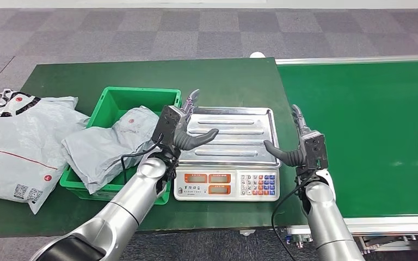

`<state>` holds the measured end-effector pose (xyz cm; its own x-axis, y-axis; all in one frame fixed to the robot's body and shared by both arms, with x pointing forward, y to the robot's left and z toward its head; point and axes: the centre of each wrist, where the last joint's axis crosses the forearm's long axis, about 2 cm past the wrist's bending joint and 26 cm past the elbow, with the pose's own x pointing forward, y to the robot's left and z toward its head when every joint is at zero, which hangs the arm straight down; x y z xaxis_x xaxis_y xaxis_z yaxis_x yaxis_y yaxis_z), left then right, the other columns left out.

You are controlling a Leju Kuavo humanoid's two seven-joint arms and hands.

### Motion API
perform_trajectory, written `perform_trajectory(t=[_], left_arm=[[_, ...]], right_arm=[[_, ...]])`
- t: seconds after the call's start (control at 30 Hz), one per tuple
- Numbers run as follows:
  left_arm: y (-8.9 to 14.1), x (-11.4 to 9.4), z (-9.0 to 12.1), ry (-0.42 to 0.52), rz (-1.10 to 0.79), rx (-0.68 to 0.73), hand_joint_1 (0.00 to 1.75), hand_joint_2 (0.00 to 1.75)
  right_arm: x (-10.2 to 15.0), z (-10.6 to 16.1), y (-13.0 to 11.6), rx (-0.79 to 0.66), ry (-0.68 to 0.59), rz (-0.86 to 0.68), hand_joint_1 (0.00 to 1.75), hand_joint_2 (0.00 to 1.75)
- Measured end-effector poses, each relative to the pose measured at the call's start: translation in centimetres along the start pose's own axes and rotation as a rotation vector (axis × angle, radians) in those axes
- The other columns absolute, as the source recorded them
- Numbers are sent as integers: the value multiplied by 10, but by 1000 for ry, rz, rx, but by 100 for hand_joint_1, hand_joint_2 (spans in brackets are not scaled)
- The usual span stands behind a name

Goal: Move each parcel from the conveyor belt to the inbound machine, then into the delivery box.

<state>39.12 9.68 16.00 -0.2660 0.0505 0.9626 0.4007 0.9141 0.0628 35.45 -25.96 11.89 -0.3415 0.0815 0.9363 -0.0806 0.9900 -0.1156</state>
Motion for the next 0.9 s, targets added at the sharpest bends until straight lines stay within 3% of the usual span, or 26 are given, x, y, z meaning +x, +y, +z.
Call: perform_trajectory(t=[0.23,0.9], left_arm=[[-2,1,-1,16,-21,25,0,175],[-8,-6,7,22,4,45,0,175]], right_arm=[[6,-12,-3,-21,-4,35,0,175],[2,-2,-2,-13,-7,33,0,175]])
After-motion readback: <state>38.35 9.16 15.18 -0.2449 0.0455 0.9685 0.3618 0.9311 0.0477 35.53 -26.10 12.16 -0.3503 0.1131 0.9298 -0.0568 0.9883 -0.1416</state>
